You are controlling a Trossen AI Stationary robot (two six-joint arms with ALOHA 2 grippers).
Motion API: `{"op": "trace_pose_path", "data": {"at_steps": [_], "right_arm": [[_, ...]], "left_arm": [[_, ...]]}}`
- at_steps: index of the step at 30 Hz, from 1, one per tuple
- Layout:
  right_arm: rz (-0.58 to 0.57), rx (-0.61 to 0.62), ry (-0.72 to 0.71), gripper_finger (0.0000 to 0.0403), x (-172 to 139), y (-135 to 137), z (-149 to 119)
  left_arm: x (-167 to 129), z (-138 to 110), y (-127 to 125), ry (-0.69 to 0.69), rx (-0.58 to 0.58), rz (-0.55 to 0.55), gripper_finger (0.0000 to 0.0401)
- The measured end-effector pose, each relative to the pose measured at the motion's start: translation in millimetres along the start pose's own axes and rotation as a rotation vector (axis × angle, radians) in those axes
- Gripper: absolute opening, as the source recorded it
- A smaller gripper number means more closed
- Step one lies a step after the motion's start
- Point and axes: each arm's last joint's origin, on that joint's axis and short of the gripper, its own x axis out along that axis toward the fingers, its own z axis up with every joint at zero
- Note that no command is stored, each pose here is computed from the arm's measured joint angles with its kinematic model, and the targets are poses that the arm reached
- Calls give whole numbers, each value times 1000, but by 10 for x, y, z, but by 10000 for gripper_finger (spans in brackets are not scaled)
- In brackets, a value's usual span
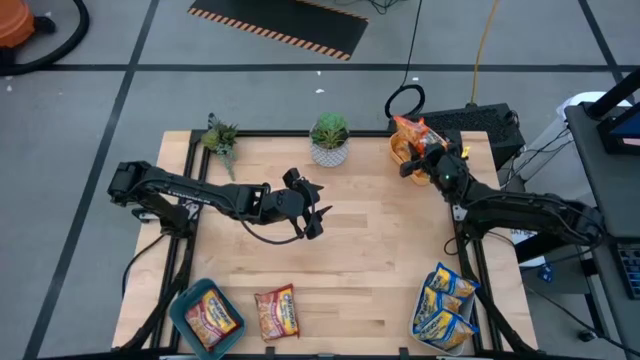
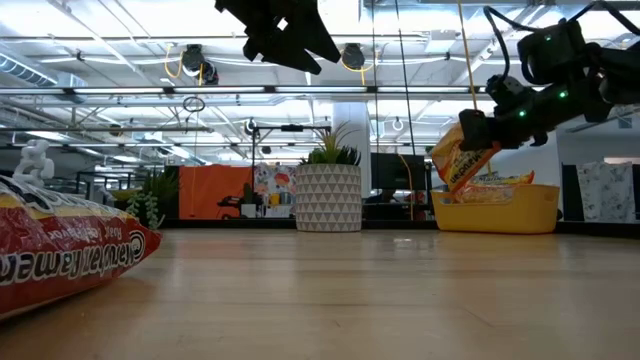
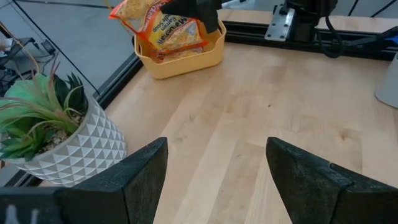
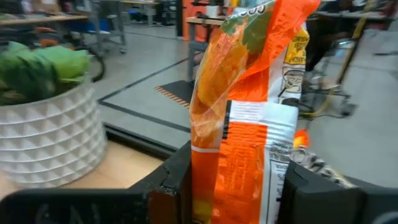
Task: Sort Maruchan noodles
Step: Put the orange noodle pack into the yellow bin
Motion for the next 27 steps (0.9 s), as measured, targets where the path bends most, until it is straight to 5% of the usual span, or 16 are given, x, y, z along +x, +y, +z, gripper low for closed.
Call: {"op": "trace_pose_path", "data": {"at_steps": [27], "right_arm": [[93, 29, 112, 133, 94, -173, -89]], "left_arm": [[0, 0, 0, 0, 1, 0, 278]]}}
